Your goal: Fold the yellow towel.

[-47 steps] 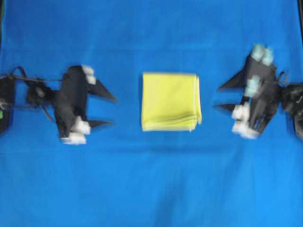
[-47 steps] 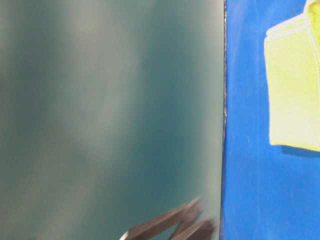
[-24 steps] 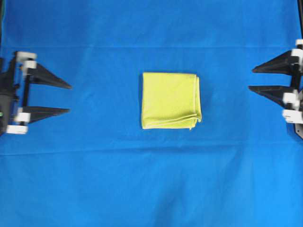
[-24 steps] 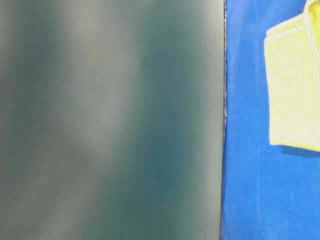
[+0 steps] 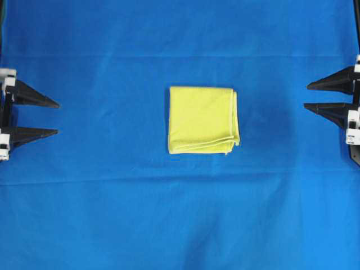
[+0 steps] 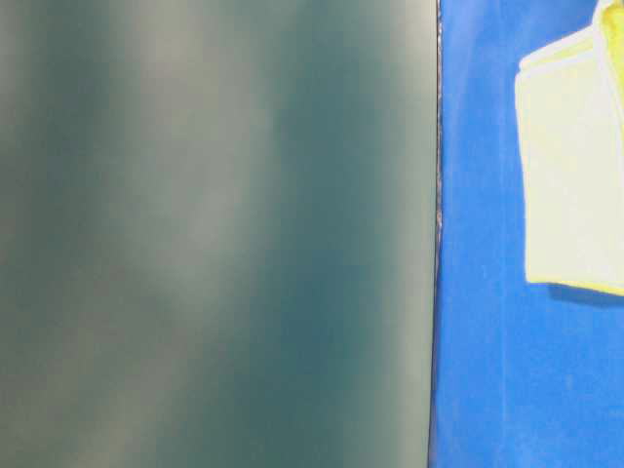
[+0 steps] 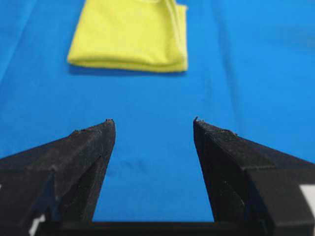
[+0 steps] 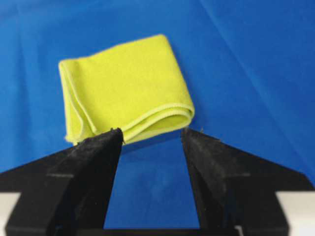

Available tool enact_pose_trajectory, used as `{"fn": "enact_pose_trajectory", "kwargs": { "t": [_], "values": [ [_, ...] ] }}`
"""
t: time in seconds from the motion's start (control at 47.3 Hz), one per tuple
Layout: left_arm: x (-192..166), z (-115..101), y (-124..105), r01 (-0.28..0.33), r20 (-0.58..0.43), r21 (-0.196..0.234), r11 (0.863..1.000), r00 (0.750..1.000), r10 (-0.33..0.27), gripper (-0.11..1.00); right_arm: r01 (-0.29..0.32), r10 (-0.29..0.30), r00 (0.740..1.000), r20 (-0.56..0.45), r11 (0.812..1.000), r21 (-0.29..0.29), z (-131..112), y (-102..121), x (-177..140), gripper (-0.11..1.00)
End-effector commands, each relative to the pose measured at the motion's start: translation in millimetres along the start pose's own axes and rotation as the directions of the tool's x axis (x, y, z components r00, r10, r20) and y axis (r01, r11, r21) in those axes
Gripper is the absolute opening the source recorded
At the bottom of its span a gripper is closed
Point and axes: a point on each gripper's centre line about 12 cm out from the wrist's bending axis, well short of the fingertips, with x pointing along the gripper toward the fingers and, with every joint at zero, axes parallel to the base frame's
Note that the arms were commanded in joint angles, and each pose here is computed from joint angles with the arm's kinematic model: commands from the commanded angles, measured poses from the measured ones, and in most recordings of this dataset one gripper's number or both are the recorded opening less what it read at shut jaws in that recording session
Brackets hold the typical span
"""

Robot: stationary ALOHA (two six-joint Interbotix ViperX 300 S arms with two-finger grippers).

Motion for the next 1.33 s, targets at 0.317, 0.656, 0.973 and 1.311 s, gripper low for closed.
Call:
{"fn": "enact_pose_trajectory", "kwargs": {
  "t": [0.317,0.656,0.973,1.311],
  "values": [
    [1.2,3.8,0.9,-0.006,0.006,-0.003,1.0,1.0,0.006,0.62,-0.01,0.01,1.0,-0.002,1.0,-0.001,2.8,1.8,2.5,0.54],
    [1.0,4.0,1.2,-0.008,0.008,-0.004,1.0,1.0,0.008,0.62,-0.01,0.01,1.0,-0.002,1.0,-0.002,2.8,1.8,2.5,0.54],
    [1.0,4.0,1.2,-0.008,0.008,-0.003,1.0,1.0,0.008,0.62,-0.01,0.01,1.0,-0.003,1.0,-0.002,2.6,1.8,2.7,0.54],
    [0.9,4.8,0.9,-0.006,0.011,-0.001,1.0,1.0,0.006,0.62,-0.009,0.009,1.0,-0.001,1.0,-0.002,2.8,1.6,2.5,0.54]
  ]
}}
